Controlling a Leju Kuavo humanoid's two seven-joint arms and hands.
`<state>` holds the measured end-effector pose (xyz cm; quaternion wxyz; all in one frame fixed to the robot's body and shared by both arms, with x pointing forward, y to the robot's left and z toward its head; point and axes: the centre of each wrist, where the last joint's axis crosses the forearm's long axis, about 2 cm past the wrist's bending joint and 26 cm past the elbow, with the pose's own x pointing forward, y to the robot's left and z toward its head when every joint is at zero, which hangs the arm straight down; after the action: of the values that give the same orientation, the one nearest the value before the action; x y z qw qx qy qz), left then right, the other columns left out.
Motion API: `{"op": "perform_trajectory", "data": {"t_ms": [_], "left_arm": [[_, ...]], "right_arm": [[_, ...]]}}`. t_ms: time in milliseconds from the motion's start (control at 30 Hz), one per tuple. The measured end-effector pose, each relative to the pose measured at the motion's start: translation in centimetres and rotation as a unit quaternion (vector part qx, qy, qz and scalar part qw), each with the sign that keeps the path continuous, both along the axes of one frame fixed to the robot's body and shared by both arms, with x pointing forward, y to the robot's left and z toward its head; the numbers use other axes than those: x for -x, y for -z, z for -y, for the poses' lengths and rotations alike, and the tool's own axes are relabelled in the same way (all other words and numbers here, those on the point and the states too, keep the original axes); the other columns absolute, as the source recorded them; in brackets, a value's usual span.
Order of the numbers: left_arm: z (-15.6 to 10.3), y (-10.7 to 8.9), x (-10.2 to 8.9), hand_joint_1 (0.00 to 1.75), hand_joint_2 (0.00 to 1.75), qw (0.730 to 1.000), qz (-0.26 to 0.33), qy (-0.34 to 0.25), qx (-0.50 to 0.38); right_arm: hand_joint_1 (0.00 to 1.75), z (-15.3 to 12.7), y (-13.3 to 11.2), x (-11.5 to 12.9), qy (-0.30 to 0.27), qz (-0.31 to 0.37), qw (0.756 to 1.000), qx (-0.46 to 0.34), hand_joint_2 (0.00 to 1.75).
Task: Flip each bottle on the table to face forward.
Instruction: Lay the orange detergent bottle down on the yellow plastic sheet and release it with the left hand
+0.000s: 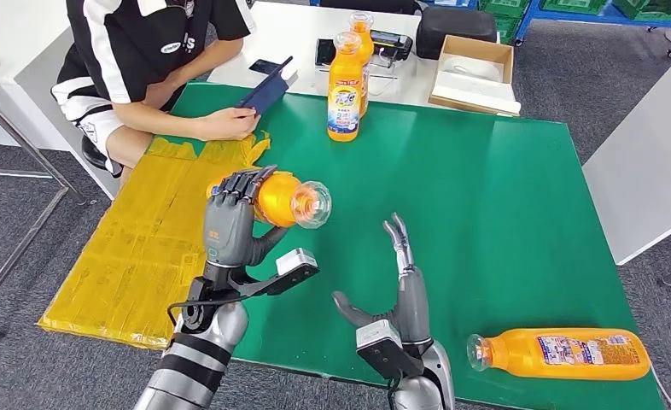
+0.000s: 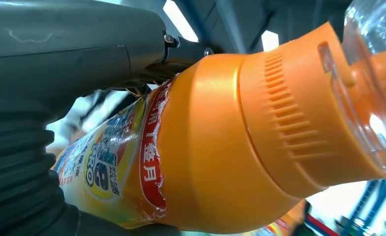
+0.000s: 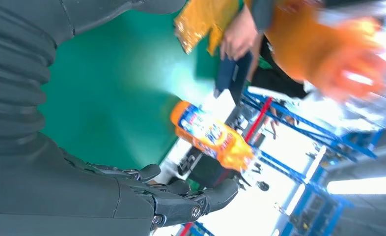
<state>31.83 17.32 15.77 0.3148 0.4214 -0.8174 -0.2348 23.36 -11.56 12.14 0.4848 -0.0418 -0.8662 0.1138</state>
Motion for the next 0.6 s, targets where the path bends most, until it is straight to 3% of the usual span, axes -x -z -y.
{"op": "perform_trajectory", "data": {"t_ms": [133, 233, 600], "left_arm": [[-1.9, 0.9, -1.5, 1.75, 1.75, 0.989, -0.037, -0.096, -0.107], [-3.1, 1.9, -2.7, 1.75, 1.75, 0.974, -0.083, -0.173, -0.12], [-5.0, 6.6, -3.6, 1.75, 1.75, 0.94, -0.146, -0.178, -0.253]], "right_arm": [[0.0, 0.8, -0.6, -0.3, 0.006, 0.011, 1.0, -0.022, 1.75], [0.0, 1.7, -1.0, -0.4, 0.014, 0.021, 0.999, -0.03, 1.75], [0.0, 3.4, -1.5, -0.6, 0.025, 0.046, 0.998, -0.026, 1.75]]}}
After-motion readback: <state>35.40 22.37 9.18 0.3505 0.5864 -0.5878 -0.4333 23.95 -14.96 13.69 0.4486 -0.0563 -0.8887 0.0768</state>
